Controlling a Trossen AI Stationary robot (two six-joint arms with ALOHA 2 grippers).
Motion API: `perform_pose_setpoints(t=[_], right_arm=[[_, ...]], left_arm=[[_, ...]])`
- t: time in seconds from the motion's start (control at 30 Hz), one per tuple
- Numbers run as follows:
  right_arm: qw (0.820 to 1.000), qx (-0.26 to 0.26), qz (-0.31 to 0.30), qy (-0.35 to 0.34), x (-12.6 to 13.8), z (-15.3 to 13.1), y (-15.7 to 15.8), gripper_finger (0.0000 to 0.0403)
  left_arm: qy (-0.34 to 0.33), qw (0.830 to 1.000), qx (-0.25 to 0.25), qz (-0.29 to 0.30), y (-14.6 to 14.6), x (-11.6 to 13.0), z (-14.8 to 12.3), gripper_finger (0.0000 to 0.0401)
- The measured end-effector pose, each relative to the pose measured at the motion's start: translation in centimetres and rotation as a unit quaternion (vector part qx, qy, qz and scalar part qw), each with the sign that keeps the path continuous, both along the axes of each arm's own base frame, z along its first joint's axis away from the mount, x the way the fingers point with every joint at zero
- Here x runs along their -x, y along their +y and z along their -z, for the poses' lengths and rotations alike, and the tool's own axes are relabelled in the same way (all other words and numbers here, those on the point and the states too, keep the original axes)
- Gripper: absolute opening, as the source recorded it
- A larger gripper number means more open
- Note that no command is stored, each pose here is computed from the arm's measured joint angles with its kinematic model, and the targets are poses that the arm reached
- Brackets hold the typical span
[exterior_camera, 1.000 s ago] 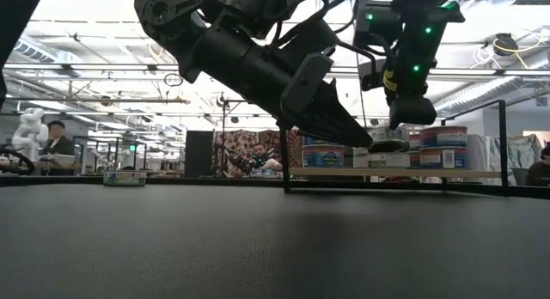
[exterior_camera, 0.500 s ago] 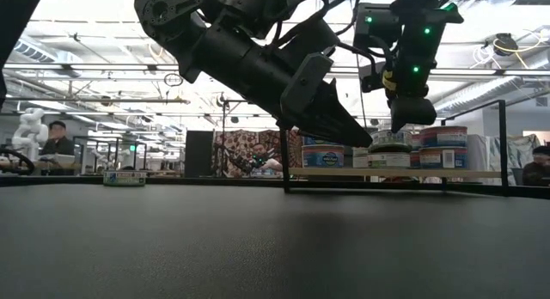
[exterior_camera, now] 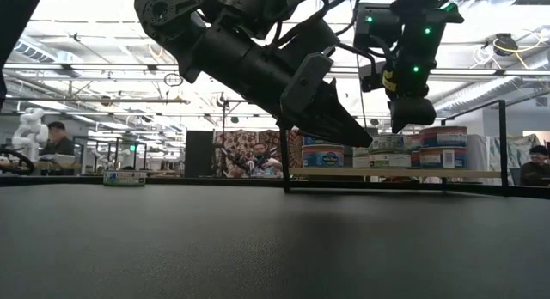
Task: Stack canned seafood by type on shelf
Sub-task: Stack the green tuna can on top of the bottom green tuna can on the shelf
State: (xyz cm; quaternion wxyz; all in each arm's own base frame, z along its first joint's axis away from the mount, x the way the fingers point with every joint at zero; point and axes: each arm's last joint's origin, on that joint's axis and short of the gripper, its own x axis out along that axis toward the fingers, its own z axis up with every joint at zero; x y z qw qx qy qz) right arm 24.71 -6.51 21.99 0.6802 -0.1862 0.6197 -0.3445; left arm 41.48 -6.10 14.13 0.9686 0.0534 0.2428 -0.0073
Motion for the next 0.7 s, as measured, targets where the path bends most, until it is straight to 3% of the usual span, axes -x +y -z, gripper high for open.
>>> perform_pose_setpoints(t=[0.13, 0.4, 0.6, 0.7], right_arm=[[1.0, -0.009, 0.0, 0.0, -0.1, -0.7, 0.9, 0.0084], [0.996, -0.077, 0.001, -0.039, 0.7, -2.6, 2.7, 0.008], [0.986, -0.075, 0.034, -0.142, 2.9, -5.8, 0.9, 0.0013], [0.977, -0.105, 0.051, -0.177, 3.5, -6.5, -0.8, 0.0006]], left_arm=[[0.0, 1.0, 0.0, 0.0, 0.0, 0.0, 0.0, 0.0164], [0.0, 1.0, 0.0, 0.0, 0.0, 0.0, 0.0, 0.0164], [0.004, 1.0, -0.001, 0.0, 0.0, 0.0, 0.1, 0.0164], [0.004, 1.0, -0.001, 0.0, 0.0, 0.0, 0.1, 0.0164]])
